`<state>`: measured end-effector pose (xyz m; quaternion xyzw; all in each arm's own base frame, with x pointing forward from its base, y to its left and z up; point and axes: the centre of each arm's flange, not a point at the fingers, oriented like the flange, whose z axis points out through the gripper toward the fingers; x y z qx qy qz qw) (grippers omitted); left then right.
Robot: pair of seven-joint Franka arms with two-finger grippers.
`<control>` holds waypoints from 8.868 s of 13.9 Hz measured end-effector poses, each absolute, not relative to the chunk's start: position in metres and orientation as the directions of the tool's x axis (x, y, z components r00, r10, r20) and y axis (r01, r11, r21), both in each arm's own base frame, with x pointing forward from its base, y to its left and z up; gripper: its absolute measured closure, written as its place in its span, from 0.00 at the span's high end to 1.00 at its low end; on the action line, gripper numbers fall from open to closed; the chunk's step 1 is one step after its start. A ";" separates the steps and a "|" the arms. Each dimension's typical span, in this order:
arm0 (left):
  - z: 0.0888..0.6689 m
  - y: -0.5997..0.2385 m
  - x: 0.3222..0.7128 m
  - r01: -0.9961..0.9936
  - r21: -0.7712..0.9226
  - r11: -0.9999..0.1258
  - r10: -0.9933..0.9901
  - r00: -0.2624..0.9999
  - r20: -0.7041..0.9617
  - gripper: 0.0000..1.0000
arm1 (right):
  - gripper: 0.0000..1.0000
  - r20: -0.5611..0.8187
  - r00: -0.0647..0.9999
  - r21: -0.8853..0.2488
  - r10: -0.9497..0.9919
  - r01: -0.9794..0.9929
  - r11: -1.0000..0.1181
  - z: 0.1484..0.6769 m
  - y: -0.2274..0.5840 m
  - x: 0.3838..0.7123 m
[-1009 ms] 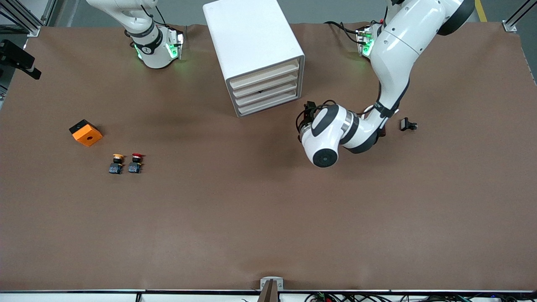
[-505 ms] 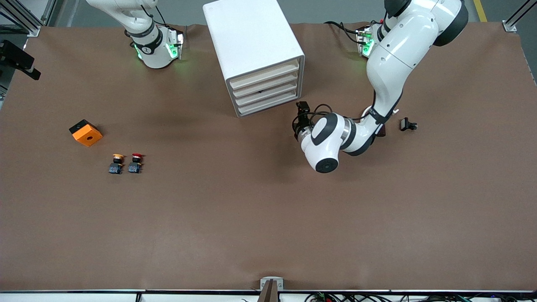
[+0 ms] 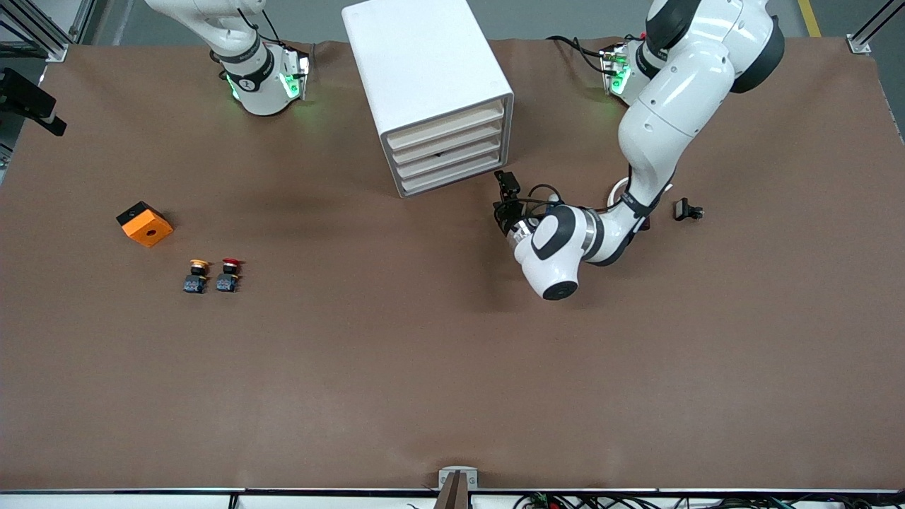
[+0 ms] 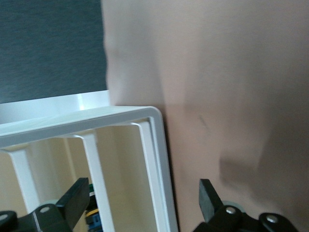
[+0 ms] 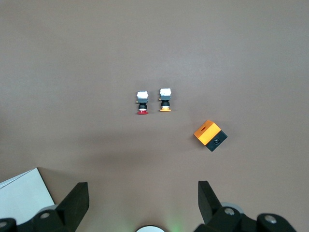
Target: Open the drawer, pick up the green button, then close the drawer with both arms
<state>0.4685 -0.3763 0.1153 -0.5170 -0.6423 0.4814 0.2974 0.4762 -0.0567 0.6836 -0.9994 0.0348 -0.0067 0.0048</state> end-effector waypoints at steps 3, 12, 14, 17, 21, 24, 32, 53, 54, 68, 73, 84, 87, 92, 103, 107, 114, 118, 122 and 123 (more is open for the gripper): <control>0.114 -0.375 0.461 0.296 -0.955 -0.019 0.947 -0.300 -0.112 1.00 | 1.00 0.014 0.997 -0.010 -0.069 -0.069 -0.998 0.684 -0.057 0.476; 0.095 -0.370 0.439 0.111 -0.992 -0.053 0.948 -0.306 -0.085 0.94 | 1.00 0.008 0.998 -0.010 -0.062 -0.062 -0.998 0.684 -0.052 0.476; 0.096 -0.371 0.440 0.109 -0.992 -0.058 0.947 -0.309 -0.089 0.71 | 1.00 -0.001 0.998 -0.010 -0.061 -0.061 -0.998 0.682 -0.052 0.476; 0.099 -0.375 0.440 0.101 -0.993 -0.054 0.946 -0.313 -0.083 0.55 | 1.00 -0.015 0.998 -0.010 -0.059 -0.059 -0.998 0.674 -0.051 0.482; 0.098 -0.376 0.438 0.092 -0.995 -0.045 0.948 -0.309 -0.072 0.54 | 1.00 -0.046 0.998 -0.008 -0.053 -0.053 -0.999 0.653 -0.049 0.501; 0.093 -0.381 0.431 0.077 -0.997 -0.030 0.953 -0.300 -0.052 0.54 | 1.00 -0.051 0.998 -0.007 -0.040 -0.040 -0.999 0.649 -0.044 0.506; 0.092 -0.401 0.409 0.054 -0.998 -0.011 0.969 -0.247 -0.024 0.44 | 1.00 -0.148 0.989 -0.005 -0.030 -0.031 -0.999 0.593 -0.041 0.541; 0.107 -0.363 0.475 0.116 -0.992 0.039 0.938 -0.347 -0.004 0.15 | 1.00 -0.188 0.956 0.032 -0.223 -0.221 -0.975 0.569 -0.016 0.562; 0.108 -0.359 0.482 0.126 -0.991 0.043 0.934 -0.357 -0.005 0.15 | 1.00 -0.191 0.951 0.022 -0.243 -0.243 -0.970 0.568 -0.011 0.562; 0.131 -0.330 0.536 0.206 -0.976 0.067 0.897 -0.442 -0.031 0.17 | 1.00 -0.160 0.877 -0.015 -0.453 -0.461 -0.887 0.528 0.243 0.537; 0.135 -0.325 0.545 0.210 -0.976 0.062 0.885 -0.464 -0.043 0.22 | 1.00 -0.130 0.846 -0.031 -0.517 -0.525 -0.851 0.477 0.362 0.490; 0.150 -0.324 0.553 0.285 -0.958 -0.006 0.892 -0.432 -0.135 1.00 | 1.00 -0.102 0.852 -0.018 -0.513 -0.517 -0.856 0.351 0.483 0.438; 0.177 -0.327 0.560 0.428 -0.895 -0.128 0.908 -0.313 -0.279 1.00 | 1.00 -0.084 0.878 -0.003 -0.471 -0.473 -0.881 0.331 0.502 0.420; 0.244 -0.348 0.571 0.662 -0.633 -0.400 0.868 0.053 -0.493 1.00 | 1.00 -0.054 0.884 -0.051 -0.465 -0.467 -0.883 0.281 0.507 0.390; 0.316 -0.370 0.534 0.618 -0.003 -0.786 0.574 0.728 -0.373 1.00 | 1.00 -0.050 0.884 -0.054 -0.465 -0.468 -0.882 0.270 0.512 0.375; 0.309 -0.384 0.502 0.516 0.047 -0.856 0.493 0.838 -0.234 1.00 | 0.77 -0.049 0.885 -0.052 -0.463 -0.466 -0.883 0.269 0.512 0.375; 0.287 -0.388 0.499 0.388 0.042 -0.921 0.384 0.919 -0.087 1.00 | 0.41 -0.043 0.881 -0.057 -0.471 -0.473 -0.879 0.273 0.510 0.382; 0.286 -0.399 0.490 0.366 0.043 -0.930 0.361 0.928 -0.087 1.00 | 0.41 -0.058 0.881 -0.010 -0.470 -0.471 -0.882 0.322 0.493 0.431; 0.287 -0.401 0.489 0.361 0.044 -0.932 0.356 0.930 -0.086 1.00 | 0.41 -0.057 0.899 -0.038 -0.434 -0.436 -0.899 0.384 0.424 0.507; 0.287 -0.402 0.488 0.359 0.045 -0.932 0.354 0.931 -0.086 1.00 | 0.41 -0.063 0.904 -0.029 -0.422 -0.424 -0.905 0.389 0.401 0.521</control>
